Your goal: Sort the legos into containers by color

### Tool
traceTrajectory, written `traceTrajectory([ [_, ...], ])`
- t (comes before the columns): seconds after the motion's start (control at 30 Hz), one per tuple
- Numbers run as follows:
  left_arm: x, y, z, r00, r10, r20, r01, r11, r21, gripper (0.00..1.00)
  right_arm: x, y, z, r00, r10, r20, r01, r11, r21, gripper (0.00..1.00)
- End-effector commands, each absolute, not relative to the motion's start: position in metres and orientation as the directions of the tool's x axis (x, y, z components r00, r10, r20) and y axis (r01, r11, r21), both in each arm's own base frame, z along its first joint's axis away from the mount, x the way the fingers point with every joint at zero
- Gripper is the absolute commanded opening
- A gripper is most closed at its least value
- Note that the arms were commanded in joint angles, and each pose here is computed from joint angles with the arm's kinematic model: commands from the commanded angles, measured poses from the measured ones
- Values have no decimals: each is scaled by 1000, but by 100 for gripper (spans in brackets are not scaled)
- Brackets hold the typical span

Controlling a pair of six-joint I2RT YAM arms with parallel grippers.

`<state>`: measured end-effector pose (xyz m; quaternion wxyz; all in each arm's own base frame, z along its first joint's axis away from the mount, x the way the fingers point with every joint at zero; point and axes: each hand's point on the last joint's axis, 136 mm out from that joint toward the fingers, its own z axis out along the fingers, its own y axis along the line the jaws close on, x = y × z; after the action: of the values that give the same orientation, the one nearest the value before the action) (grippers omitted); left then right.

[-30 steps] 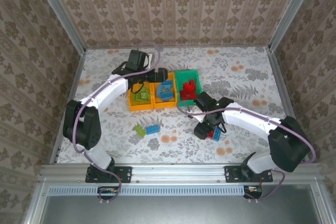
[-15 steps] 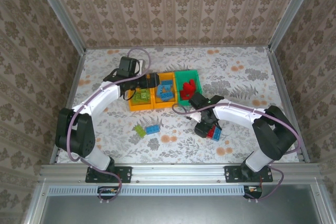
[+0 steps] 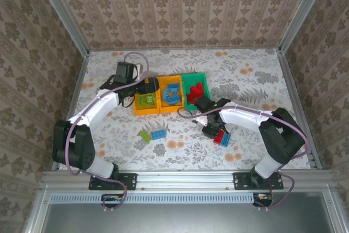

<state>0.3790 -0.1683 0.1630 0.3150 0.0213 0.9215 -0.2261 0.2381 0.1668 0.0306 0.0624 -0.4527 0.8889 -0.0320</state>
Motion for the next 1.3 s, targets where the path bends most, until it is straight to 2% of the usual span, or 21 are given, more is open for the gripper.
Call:
traceTrajectory([
  [0.0,373,-155,172,-785,-133,-605,157,902,-402,100,257,199,63,-594,-755,-277,-768,635,-82,30],
  [0.2,356,-137,166,-776,-106,-621,142,931,-337,100,286,270,124,-617,-506,-603,-711,686,152,27],
  [0.33,347,-125,156,-787,-116,-606,101,945,-311,100,311,308,154,-667,-325,-671,-651,692,313,24],
  [0.43,342,-114,147,-794,-159,-587,41,949,-312,100,330,339,164,-726,-210,-655,-595,669,445,24],
  [0.6,333,-91,137,-782,-259,-567,-71,941,-331,100,365,377,161,-830,-85,-552,-460,665,589,22],
  [0.93,297,-72,111,-788,-348,-509,-181,920,-348,100,407,430,156,-898,49,-437,-317,616,721,24],
  [1.03,288,-72,103,-799,-362,-480,-201,914,-353,100,415,437,148,-913,66,-403,-275,631,725,26],
  [1.27,273,-80,87,-830,-390,-398,-234,892,-387,100,428,440,131,-926,89,-367,-213,678,703,41],
])
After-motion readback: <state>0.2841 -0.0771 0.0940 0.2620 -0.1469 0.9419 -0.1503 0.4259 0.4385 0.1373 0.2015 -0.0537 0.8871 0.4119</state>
